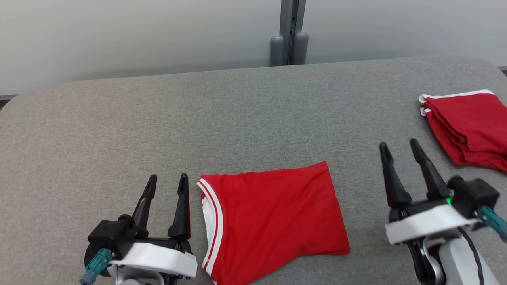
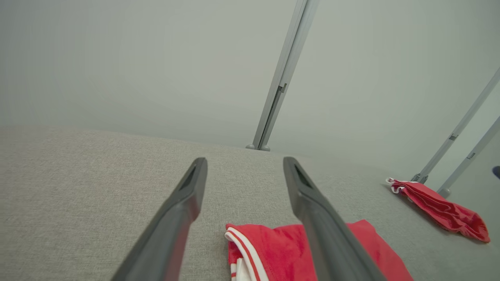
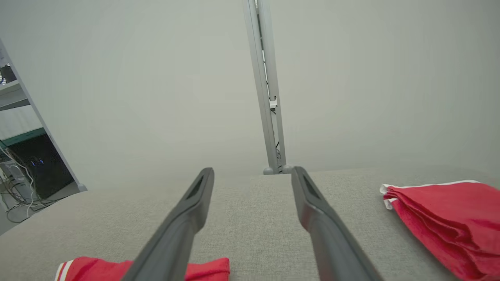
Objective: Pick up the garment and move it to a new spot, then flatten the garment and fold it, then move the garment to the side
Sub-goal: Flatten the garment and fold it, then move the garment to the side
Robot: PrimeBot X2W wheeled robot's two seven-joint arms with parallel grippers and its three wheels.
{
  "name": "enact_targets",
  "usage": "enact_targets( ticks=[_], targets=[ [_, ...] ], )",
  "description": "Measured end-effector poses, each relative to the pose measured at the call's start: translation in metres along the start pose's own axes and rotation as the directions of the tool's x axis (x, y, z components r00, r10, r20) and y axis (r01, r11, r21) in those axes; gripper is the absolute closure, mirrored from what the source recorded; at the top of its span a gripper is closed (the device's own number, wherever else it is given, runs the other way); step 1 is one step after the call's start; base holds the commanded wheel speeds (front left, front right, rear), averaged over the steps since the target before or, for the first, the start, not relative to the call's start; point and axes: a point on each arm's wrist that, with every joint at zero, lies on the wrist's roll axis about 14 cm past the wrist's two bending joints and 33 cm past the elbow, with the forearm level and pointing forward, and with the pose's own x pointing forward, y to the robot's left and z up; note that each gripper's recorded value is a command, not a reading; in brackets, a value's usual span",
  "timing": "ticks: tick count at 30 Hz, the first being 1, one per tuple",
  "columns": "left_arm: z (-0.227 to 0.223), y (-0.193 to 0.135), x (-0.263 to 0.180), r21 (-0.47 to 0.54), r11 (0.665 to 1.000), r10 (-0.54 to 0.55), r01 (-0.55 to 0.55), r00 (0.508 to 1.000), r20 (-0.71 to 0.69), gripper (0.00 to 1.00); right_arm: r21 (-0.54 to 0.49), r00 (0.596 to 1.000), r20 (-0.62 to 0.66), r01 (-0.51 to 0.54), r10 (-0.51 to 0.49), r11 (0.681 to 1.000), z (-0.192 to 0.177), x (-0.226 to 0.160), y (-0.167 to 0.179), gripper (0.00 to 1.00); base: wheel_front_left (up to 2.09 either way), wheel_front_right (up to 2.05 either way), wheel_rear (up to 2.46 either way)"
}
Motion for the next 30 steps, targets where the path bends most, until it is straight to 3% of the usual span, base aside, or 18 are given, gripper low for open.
enact_targets(
  ticks=[7,11,30],
  targets=[
    [0.002,0.010,-0.008,0.049,0.998,0.038,-0.039,0.999,0.016,0.00,-0.078,0.994,0.050,0.098,-0.094,0.992,0.013,-0.039,-0.020,0.00,0.00,0.00,0.00],
    [0.002,0.019,-0.015,0.070,0.995,0.068,-0.069,0.998,0.020,0.00,-0.049,0.993,0.052,0.111,-0.109,0.993,0.013,-0.050,-0.020,0.00,0.00,0.00,0.00],
    [0.001,0.029,-0.031,0.087,0.991,0.099,-0.101,0.995,0.030,0.00,-0.038,0.991,0.043,0.128,-0.126,0.991,0.011,-0.060,-0.023,0.00,0.00,0.00,0.00]
  ],
)
